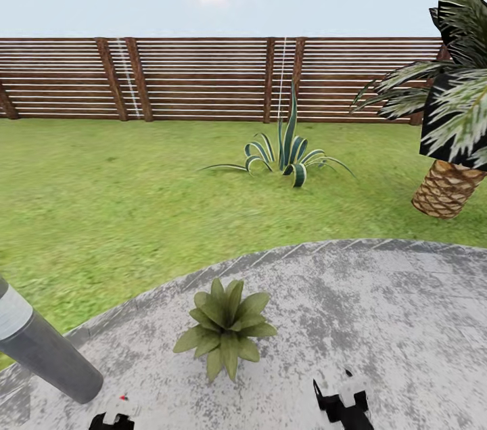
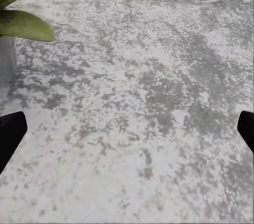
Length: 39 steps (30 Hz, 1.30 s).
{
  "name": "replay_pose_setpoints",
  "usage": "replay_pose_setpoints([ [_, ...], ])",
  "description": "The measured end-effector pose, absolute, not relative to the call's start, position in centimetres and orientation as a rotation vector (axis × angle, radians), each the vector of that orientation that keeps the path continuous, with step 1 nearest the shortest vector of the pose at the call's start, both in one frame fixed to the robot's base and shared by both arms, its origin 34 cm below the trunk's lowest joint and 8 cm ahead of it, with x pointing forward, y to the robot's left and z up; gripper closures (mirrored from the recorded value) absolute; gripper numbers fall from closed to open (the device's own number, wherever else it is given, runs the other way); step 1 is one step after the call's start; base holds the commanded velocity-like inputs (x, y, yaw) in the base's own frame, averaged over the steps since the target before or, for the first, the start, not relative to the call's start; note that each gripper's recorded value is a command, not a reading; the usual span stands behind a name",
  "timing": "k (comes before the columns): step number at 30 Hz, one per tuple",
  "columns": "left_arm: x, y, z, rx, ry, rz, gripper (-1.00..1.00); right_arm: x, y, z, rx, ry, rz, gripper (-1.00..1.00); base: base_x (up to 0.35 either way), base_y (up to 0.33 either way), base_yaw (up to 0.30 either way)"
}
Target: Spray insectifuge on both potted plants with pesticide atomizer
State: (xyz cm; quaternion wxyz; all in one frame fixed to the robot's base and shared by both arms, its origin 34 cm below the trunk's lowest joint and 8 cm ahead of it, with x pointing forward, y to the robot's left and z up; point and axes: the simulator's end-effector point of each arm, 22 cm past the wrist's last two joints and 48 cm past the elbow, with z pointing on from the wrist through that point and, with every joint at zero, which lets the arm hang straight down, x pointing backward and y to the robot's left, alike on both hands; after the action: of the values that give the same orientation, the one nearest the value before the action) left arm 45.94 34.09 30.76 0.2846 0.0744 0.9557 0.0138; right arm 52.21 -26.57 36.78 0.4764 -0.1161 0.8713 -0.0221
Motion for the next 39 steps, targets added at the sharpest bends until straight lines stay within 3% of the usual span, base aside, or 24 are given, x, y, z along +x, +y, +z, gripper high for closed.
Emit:
replay_pose_setpoints([
  [12,43.7,30.0,33.2,0.817,2.624,-0.558,1.00,56.5,-16.7,42.0,-0.816,2.049,0.371,-1.00,0.000,0.000,0.000],
  [19,47.9,26.8,36.6,1.112,2.597,-0.635,1.00,52.4,-8.5,40.7,-1.157,2.085,0.549,-1.00,0.000,0.000,0.000],
  [25,49.7,24.4,38.4,1.264,2.546,-0.631,1.00,53.7,-4.2,43.0,-1.207,2.061,0.649,-1.00,0.000,0.000,0.000],
  [26,49.8,24.0,38.6,1.283,2.540,-0.633,1.00,54.1,-3.8,43.3,-1.208,2.058,0.653,1.00,0.000,0.000,0.000],
  [39,50.5,18.6,39.8,1.416,2.455,-0.702,1.00,52.3,-1.2,44.3,-1.351,2.025,0.772,1.00,0.000,0.000,0.000],
])
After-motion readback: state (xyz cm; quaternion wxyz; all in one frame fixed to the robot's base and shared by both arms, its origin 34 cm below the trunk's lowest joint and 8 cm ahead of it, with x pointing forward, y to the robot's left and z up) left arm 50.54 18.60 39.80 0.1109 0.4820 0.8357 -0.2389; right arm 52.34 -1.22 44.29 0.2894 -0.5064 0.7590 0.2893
